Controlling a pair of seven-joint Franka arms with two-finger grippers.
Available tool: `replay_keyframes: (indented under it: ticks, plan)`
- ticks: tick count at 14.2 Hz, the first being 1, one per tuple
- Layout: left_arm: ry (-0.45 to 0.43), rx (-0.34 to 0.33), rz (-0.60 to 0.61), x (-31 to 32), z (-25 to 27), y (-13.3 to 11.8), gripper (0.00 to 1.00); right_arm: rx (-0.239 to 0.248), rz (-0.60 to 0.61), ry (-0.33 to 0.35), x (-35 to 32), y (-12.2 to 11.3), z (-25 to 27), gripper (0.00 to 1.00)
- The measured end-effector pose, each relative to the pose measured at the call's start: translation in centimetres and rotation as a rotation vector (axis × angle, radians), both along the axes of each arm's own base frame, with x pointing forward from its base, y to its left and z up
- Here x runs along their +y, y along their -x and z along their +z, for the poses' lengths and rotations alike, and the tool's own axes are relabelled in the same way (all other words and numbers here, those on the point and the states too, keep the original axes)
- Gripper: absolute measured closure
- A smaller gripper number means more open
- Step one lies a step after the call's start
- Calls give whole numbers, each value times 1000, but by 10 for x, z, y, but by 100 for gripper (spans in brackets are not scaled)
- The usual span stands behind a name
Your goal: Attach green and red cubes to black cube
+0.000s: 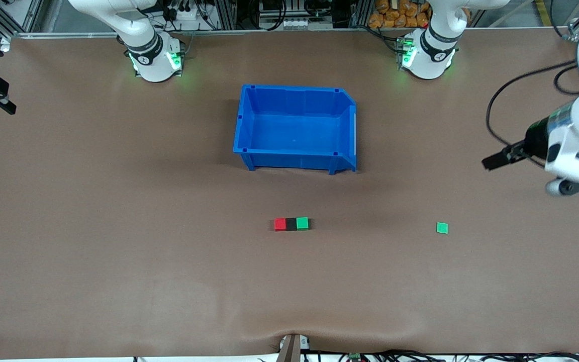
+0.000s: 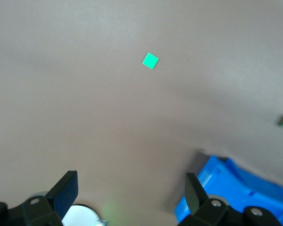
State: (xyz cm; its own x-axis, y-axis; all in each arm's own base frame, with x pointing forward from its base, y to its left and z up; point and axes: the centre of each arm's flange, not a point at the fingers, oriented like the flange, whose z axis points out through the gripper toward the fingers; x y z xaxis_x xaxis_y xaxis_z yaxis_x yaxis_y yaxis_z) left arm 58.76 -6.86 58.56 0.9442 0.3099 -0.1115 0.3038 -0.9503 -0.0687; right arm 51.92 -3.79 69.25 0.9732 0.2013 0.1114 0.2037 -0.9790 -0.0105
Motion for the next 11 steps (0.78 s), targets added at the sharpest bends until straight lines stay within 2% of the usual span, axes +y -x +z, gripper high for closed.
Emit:
replay_keyframes:
  ticks: [2,5,11]
  plan:
    - [7,-22,-86,8,18,16,0,-1,-17,4,-7,0,0,0]
    - [19,-39,-145,25,32,31,0,-3,-18,7,-7,0,1,0]
    - [24,-55,-154,39,44,49,0,-8,-3,9,2,-1,4,0]
